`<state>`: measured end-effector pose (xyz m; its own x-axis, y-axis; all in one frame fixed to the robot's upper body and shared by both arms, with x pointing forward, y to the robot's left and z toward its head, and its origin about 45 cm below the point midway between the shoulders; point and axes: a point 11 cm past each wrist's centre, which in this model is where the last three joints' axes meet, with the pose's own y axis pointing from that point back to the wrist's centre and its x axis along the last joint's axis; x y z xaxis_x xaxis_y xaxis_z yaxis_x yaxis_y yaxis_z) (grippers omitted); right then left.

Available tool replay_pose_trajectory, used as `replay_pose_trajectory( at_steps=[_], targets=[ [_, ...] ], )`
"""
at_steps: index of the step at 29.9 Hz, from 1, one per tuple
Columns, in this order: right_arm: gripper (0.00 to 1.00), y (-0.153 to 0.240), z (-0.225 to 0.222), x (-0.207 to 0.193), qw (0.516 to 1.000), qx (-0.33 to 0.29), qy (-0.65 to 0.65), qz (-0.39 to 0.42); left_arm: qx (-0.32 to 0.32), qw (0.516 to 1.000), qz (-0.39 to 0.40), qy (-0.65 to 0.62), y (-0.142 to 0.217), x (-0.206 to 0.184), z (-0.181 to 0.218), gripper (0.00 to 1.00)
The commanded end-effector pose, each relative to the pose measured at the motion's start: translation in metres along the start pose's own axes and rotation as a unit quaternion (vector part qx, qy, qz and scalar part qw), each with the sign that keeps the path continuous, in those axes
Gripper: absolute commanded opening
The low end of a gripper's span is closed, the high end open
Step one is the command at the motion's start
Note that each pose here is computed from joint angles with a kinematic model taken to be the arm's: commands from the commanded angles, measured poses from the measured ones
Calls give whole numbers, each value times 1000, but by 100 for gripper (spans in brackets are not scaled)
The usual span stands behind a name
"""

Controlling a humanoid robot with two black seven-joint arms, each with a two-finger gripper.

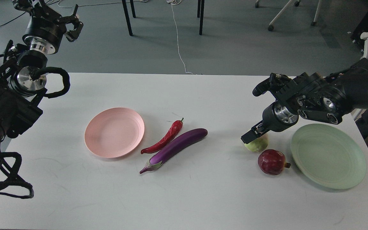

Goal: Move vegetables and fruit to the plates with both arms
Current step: 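Reach the right gripper down and grasp the green-yellow peach, then carry the peach with the right gripper onto the green plate and release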

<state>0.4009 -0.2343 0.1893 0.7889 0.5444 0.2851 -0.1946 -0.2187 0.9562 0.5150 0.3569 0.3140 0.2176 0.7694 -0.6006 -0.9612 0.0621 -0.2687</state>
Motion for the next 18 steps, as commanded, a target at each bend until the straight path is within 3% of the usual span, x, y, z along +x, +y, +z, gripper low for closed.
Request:
replay_pose_trajectory(
  at_steps=[1, 11, 18],
  targets=[
    [96, -1, 0, -1, 1000, 0, 0, -2, 0, 1000, 1, -2, 0, 1, 2, 98],
    [88, -2, 5, -9, 1000, -7, 8, -14, 0, 1000, 1, -3, 0, 2, 3, 98],
    [67, -2, 6, -11, 1000, -9, 8, -17, -3, 1000, 4, -7, 1, 5, 8, 98]
  ],
)
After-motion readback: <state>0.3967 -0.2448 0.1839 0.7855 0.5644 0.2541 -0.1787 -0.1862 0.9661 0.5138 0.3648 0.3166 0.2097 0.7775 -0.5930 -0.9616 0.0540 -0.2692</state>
